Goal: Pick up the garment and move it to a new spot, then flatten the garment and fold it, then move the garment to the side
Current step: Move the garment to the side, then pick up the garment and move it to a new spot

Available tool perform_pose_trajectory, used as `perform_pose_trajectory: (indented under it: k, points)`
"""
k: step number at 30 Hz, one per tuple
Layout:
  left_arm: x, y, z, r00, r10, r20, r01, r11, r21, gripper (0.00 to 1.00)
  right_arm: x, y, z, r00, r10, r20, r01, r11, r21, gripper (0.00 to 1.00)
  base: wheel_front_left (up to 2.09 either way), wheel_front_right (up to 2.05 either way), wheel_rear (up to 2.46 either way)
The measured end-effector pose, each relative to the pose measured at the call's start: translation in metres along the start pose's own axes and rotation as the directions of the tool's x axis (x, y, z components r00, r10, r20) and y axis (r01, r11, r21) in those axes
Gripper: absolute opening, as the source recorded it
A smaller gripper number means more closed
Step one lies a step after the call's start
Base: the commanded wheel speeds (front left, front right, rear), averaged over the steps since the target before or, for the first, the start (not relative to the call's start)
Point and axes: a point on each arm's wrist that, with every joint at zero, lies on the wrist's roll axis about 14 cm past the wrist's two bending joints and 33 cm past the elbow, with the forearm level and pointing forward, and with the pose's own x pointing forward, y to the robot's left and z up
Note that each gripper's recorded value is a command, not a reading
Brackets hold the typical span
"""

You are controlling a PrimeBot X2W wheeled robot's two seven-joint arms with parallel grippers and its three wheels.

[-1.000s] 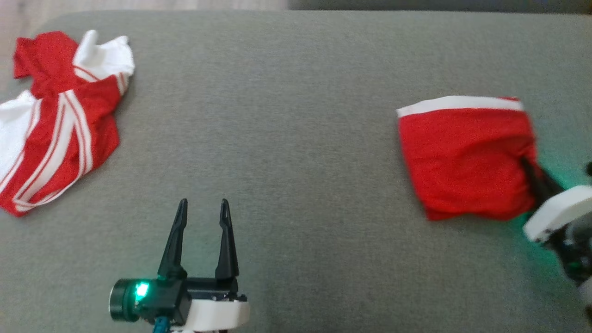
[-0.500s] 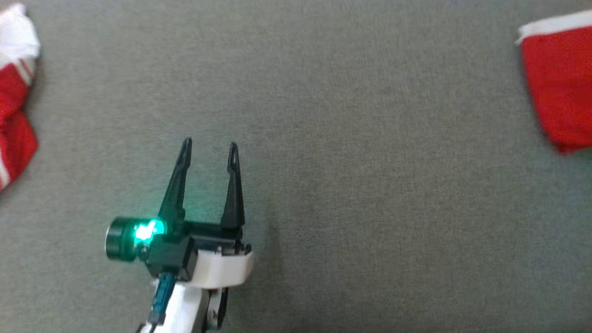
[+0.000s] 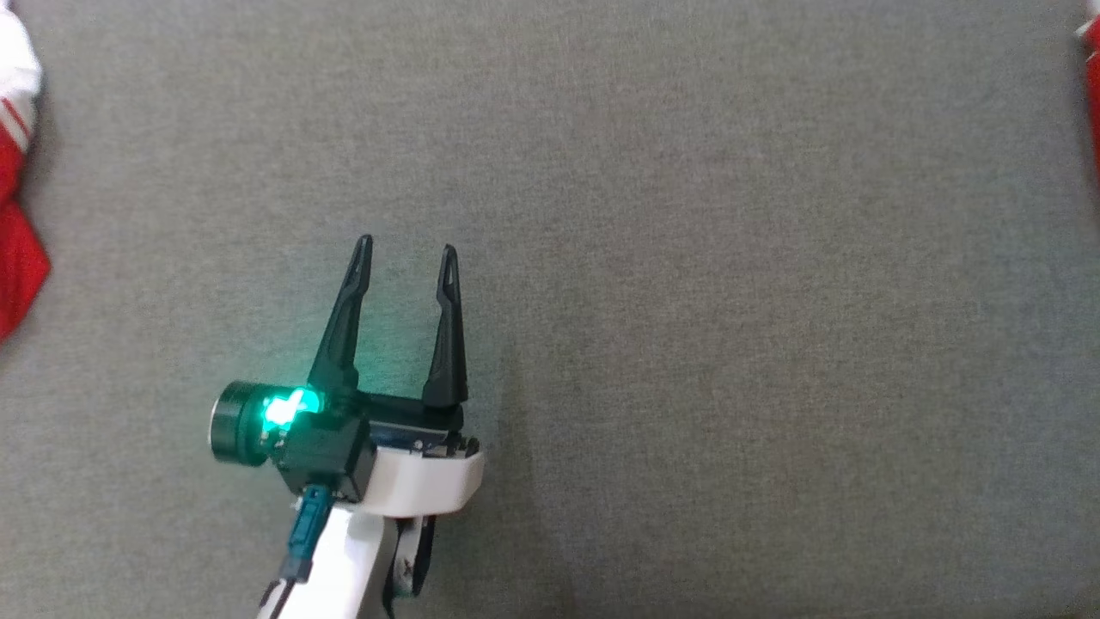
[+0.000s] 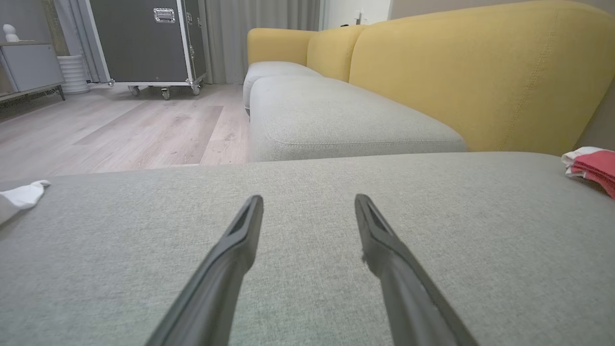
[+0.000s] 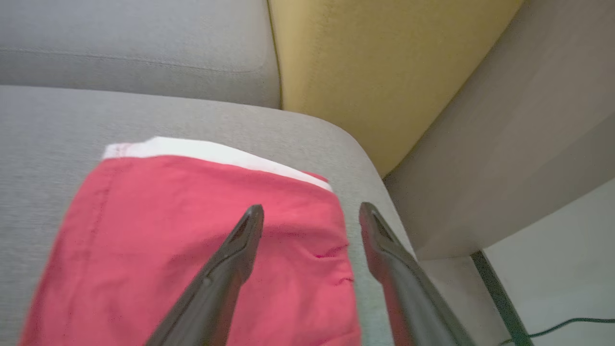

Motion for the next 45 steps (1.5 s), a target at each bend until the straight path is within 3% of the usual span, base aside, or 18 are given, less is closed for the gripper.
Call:
perform_pose_trajectory:
  k: [8,12,13,18,21,25,33,45]
  points:
    - [-0.029,0.006,0.016,0.999,0.047,0.009,-0.046,0.998,-0.037,1.00,-0.031,0.101,0.009,0.969,0.207,0.132,-0.220,0.971,0.094,1.00,0.00,0.00,0.00]
    - [-0.054,0.015,0.020,0.996,0.092,0.000,-0.092,0.994,-0.053,1.00,-0.068,0.157,0.006,0.927,0.313,0.208,-0.345,0.927,0.144,1.00,0.00,0.00,0.00]
    - [-0.068,0.019,0.021,0.993,0.115,-0.004,-0.115,0.991,-0.063,1.00,-0.088,0.180,0.004,0.904,0.351,0.244,-0.395,0.903,0.166,1.00,0.00,0.00,0.00]
    - [-0.100,0.027,0.029,0.988,0.157,0.013,-0.155,0.985,-0.082,1.00,-0.135,0.221,0.000,0.861,0.401,0.314,-0.478,0.848,0.229,1.00,0.00,0.00,0.00]
    - [-0.117,0.034,0.036,0.982,0.186,0.037,-0.182,0.978,-0.100,1.00,-0.159,0.231,0.008,0.836,0.403,0.372,-0.504,0.832,0.232,1.00,0.00,0.00,0.00]
    - [-0.134,0.043,0.049,0.973,0.214,0.089,-0.204,0.973,-0.105,1.00,-0.185,0.231,0.026,0.806,0.366,0.465,-0.502,0.839,0.211,1.00,0.00,0.00,0.00]
    - [-0.162,0.048,0.054,0.967,0.223,0.125,-0.215,0.974,-0.072,1.00,-0.219,0.237,0.006,0.807,0.351,0.475,-0.486,0.851,0.197,1.00,0.00,0.00,0.00]
    - [-0.164,0.049,0.055,0.967,0.216,0.133,-0.213,0.976,-0.040,1.00,-0.222,0.239,0.011,0.803,0.342,0.489,-0.481,0.855,0.192,1.00,0.00,0.00,0.00]
